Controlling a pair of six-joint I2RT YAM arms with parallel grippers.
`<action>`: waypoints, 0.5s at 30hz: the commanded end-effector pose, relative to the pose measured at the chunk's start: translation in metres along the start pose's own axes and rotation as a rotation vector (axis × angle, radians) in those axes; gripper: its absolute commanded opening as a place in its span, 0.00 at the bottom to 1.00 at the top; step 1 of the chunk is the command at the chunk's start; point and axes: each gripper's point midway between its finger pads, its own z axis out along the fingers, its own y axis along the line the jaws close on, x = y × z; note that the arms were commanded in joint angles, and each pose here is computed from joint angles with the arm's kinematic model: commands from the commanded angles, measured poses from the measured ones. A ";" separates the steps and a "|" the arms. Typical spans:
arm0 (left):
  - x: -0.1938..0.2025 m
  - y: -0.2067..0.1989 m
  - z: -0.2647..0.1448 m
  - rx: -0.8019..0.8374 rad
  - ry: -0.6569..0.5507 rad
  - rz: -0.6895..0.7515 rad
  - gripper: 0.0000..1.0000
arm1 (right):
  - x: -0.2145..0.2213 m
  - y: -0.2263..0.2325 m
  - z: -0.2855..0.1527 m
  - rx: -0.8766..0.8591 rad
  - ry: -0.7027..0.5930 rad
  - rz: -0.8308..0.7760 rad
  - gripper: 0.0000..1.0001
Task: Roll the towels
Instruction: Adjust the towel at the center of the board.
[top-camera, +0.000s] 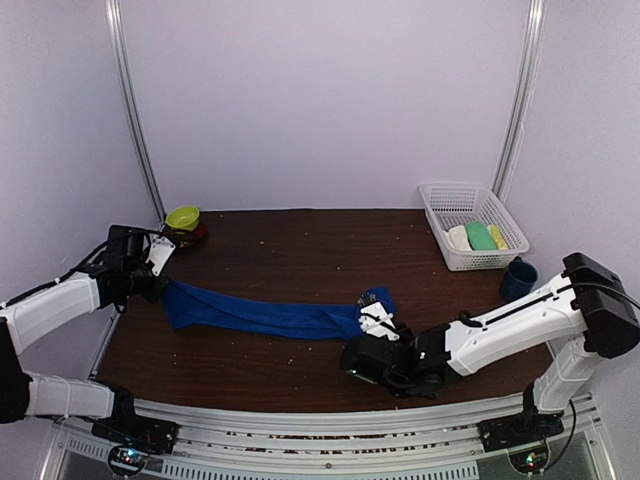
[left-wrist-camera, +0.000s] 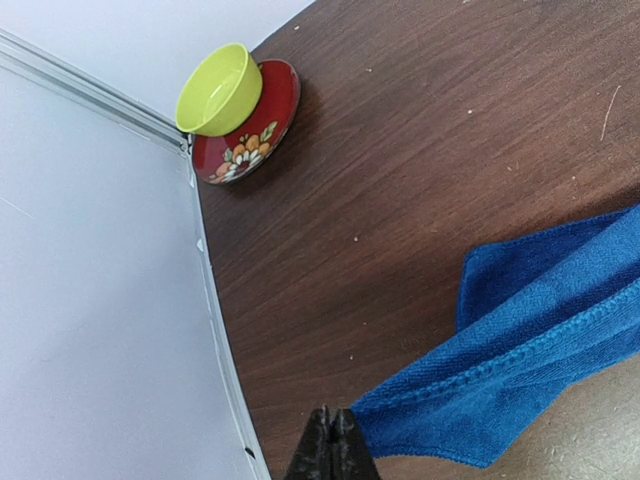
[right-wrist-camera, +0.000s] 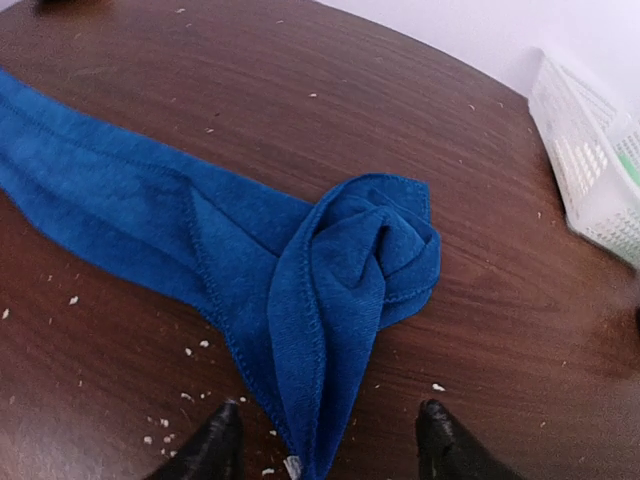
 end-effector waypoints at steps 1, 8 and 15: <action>-0.003 0.005 0.001 -0.022 -0.018 -0.018 0.00 | -0.033 0.016 -0.026 -0.171 -0.008 -0.119 0.65; -0.004 -0.002 0.002 0.020 -0.021 -0.007 0.00 | -0.071 0.026 -0.054 -0.260 -0.004 -0.584 1.00; -0.002 -0.012 0.004 0.075 -0.011 0.012 0.00 | -0.042 0.002 -0.033 -0.039 0.086 -1.226 1.00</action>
